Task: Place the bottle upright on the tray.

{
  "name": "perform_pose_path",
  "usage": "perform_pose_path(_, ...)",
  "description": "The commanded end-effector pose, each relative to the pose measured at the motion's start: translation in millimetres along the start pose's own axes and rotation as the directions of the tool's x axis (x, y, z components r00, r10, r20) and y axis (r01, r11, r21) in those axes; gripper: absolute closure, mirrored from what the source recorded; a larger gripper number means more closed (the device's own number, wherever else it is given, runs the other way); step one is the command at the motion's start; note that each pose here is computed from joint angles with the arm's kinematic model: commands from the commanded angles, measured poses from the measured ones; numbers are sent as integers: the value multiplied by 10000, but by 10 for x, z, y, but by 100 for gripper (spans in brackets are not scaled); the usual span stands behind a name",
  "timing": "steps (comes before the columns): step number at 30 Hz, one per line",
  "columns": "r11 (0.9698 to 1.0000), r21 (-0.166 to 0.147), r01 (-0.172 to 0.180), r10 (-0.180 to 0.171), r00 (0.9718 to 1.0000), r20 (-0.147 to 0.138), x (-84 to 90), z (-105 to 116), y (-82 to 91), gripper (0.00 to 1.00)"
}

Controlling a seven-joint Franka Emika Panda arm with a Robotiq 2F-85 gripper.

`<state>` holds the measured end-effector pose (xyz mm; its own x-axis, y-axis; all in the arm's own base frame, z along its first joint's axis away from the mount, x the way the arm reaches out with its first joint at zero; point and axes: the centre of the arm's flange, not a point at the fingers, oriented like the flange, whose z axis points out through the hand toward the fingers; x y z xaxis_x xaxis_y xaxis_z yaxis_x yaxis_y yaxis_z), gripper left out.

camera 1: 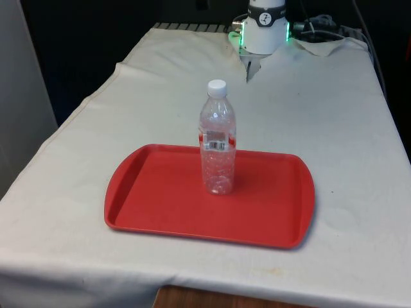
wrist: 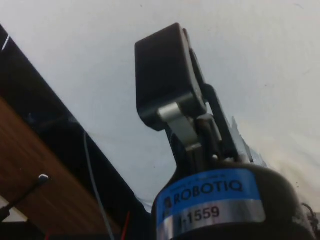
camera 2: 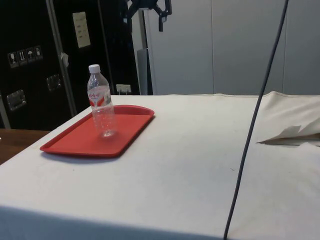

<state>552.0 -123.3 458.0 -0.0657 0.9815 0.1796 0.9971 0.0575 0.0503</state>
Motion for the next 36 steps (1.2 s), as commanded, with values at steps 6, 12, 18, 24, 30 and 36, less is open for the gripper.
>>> perform_pose_path(6, 9999, -52, 146, -146, 9999, -45, 179, 3, -36, 0)
perform_pose_path(12, 9995, -220, 238, -235, 9996, 154, 376, 6, -92, 0)
perform_pose_path(18, 9992, -236, 325, -319, 9991, 264, 490, 18, -123, 0)
perform_pose_path(24, 9988, -103, 471, -467, 9984, 312, 537, 55, -148, 0)
perform_pose_path(30, 9978, -229, 621, -607, 9965, 570, 444, 6, -320, 0)
perform_pose_path(36, 9977, -216, 646, -635, 9968, 484, 399, 21, -445, 0)
